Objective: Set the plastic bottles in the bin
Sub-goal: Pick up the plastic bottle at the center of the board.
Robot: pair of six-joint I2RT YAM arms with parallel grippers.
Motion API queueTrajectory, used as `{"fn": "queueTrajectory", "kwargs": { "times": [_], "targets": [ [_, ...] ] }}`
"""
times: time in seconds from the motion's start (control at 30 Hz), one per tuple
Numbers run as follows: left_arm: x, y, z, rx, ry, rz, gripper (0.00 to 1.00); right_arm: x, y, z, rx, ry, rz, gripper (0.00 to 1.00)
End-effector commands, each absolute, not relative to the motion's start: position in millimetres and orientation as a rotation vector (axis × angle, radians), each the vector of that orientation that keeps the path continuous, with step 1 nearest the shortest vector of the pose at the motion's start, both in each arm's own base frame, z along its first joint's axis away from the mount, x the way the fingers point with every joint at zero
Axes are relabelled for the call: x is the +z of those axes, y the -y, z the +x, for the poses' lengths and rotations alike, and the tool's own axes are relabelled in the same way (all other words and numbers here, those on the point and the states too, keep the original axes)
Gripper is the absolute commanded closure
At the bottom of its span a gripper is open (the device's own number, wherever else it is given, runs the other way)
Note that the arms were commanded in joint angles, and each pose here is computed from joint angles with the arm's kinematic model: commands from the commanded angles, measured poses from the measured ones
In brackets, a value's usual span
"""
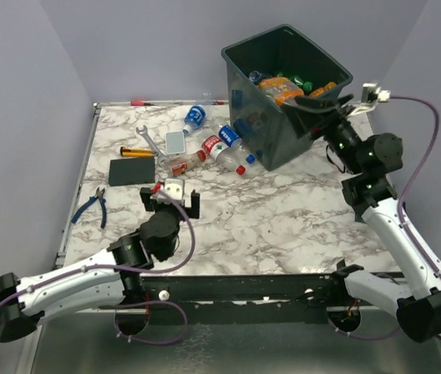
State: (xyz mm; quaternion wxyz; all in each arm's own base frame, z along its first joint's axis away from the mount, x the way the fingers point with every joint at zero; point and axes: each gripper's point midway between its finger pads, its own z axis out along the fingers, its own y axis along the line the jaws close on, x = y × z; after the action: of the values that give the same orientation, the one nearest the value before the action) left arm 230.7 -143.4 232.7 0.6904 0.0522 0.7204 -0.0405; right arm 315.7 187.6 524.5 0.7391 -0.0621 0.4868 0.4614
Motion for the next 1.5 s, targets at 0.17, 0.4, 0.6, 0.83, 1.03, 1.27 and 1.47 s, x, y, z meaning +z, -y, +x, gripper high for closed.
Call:
{"fn": "queueTrajectory", "kwargs": {
  "times": [0.17,0.4,0.6,0.83,1.03,1.27,1.47],
  "targets": [
    [168.3,137.4,290.8,0.073,-1.988,0.14,0.01,329.0,-198.0,256.0,1.127,-1.519,-0.191,0.21],
    [130.0,153.6,342.1,0.222,-2.197,0.298,0.01,245.7,-193.2,220.1,1.173,-1.699,-0.16,0.22],
    [117.4,155.9,385.9,0.44,-2.232,0.476,0.01,212.2,-194.1,188.0,1.255,-1.755,-0.185,0.23],
    [104.1,143.3,426.1,0.673,-2.253,0.592,0.01,201.0,-184.9,172.1,1.198,-1.806,-0.205,0.23],
    [83.6,135.4,450.1,0.771,-2.282,0.655,0.01,202.7,-180.0,173.9,1.172,-1.788,-0.169,0.23],
    [54.2,127.8,457.9,0.695,-2.374,0.628,0.11,205.0,-183.9,171.8,1.235,-1.764,-0.144,0.23],
    [33.0,130.6,453.4,0.61,-2.435,0.627,0.24,206.6,-183.6,176.2,1.22,-1.768,-0.137,0.23]
  ]
}}
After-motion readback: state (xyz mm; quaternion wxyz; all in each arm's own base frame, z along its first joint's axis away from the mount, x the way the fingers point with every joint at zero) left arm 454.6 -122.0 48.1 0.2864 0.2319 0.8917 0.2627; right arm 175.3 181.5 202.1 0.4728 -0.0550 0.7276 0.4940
